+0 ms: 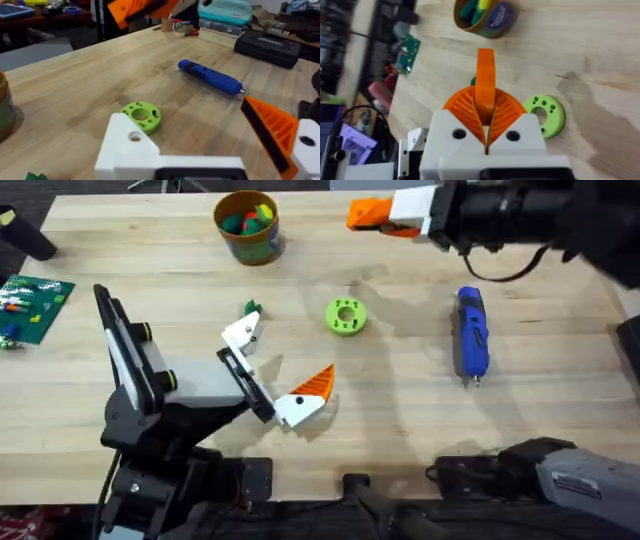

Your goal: Pick up the gripper from the table and insert it into the empty holder that is missing its gripper. Then pick up a screw, insert it into the mounting hole, and use the screwdriver to tighten it. Finally, clean up the table by picking up the vegetable and placing it into the bucket.

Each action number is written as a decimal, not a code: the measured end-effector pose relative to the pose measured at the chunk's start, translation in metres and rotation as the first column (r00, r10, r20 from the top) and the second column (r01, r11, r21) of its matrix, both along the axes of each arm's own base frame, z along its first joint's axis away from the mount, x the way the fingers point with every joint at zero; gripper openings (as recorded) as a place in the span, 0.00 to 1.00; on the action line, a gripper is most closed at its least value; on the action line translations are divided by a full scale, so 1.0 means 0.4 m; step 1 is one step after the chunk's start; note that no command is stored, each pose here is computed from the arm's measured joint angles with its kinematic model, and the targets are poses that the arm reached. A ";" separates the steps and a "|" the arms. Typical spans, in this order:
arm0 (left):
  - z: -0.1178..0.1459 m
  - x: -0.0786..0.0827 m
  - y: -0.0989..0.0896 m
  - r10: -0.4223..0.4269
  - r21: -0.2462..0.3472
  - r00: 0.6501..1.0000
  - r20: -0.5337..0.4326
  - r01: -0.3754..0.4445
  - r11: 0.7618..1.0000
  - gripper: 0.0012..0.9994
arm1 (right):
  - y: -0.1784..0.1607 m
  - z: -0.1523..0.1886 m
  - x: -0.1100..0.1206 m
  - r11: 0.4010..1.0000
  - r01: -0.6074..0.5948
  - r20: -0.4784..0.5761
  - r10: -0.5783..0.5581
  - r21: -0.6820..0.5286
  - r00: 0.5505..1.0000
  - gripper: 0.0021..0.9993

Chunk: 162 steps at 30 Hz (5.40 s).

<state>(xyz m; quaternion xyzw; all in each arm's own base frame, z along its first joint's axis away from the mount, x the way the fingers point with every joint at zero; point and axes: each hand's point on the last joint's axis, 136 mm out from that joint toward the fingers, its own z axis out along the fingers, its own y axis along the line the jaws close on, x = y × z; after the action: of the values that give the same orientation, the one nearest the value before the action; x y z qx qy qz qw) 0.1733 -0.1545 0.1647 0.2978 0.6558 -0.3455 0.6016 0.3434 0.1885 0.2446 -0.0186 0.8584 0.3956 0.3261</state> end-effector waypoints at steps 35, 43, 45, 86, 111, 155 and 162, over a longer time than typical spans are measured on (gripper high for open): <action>0.000 0.000 0.000 0.000 0.000 1.000 0.000 0.000 1.000 0.99 | 0.097 -0.008 -0.082 0.781 -0.392 0.066 0.414 0.487 0.908 0.01; 0.000 0.000 0.000 0.000 0.000 1.000 0.000 0.000 1.000 0.99 | 0.107 -0.083 -0.126 0.708 -0.364 -0.154 0.553 0.605 0.819 0.01; 0.000 0.000 0.000 0.000 0.000 1.000 0.000 0.000 1.000 0.99 | 0.108 -0.102 -0.136 0.692 -0.363 -0.190 0.585 0.624 0.788 0.01; 0.000 0.000 0.000 0.000 0.000 1.000 0.000 0.000 1.000 0.99 | 0.234 -0.178 -0.197 0.551 -0.518 -0.192 0.783 0.654 0.591 0.01; 0.000 0.000 0.000 0.000 0.000 1.000 0.000 0.000 1.000 0.99 | 0.257 -0.209 -0.290 0.539 -0.498 -0.265 0.813 0.679 0.518 0.01; 0.000 0.000 0.000 0.000 0.000 1.000 0.000 0.000 1.000 0.99 | 0.281 -0.181 -0.284 0.542 -0.476 -0.308 0.819 0.693 0.484 0.01; 0.000 0.000 0.000 0.000 0.000 1.000 0.000 0.000 1.000 0.99 | 0.288 -0.176 -0.288 0.534 -0.486 -0.302 0.825 0.691 0.478 0.01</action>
<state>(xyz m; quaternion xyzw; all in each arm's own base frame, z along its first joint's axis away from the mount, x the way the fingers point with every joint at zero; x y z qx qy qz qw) 0.1733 -0.1545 0.1647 0.2978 0.6559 -0.3455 0.6015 0.2281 0.3038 0.1742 -0.1473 0.6909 0.6898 -0.1588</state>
